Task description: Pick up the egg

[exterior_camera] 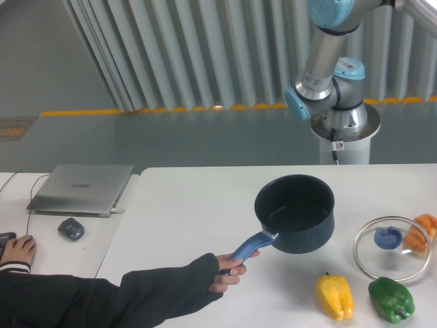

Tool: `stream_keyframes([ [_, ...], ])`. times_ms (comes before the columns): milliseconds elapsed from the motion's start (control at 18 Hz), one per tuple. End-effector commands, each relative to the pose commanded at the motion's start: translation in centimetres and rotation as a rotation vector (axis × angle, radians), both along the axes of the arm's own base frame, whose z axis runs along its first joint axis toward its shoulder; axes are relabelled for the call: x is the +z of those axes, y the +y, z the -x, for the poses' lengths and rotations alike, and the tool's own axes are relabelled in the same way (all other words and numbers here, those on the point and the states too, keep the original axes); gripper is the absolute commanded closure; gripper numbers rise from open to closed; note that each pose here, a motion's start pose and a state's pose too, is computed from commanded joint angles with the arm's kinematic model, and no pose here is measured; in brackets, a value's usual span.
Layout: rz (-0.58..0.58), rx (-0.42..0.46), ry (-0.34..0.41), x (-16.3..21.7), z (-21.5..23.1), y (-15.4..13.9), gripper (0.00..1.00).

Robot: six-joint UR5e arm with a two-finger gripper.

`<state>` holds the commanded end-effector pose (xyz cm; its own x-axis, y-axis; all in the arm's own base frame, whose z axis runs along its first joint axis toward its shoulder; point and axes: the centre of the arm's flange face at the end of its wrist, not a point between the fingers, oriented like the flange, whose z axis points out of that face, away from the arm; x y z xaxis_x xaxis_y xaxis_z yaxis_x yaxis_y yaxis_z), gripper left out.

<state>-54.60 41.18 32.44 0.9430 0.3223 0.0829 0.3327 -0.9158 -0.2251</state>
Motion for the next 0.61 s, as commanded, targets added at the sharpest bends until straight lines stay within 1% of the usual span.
stream_keyframes([
  [167, -0.014, 0.044, 0.017, -0.9, 0.1, 1.3, 0.0],
  [278, -0.014, 0.043, 0.017, -0.9, 0.0, 1.3, 0.0],
  [444, -0.007, 0.027, 0.015, -1.9, -0.1, 2.1, 0.0],
  [611, -0.003, 0.029, 0.018, -2.2, 0.5, 2.1, 0.02],
])
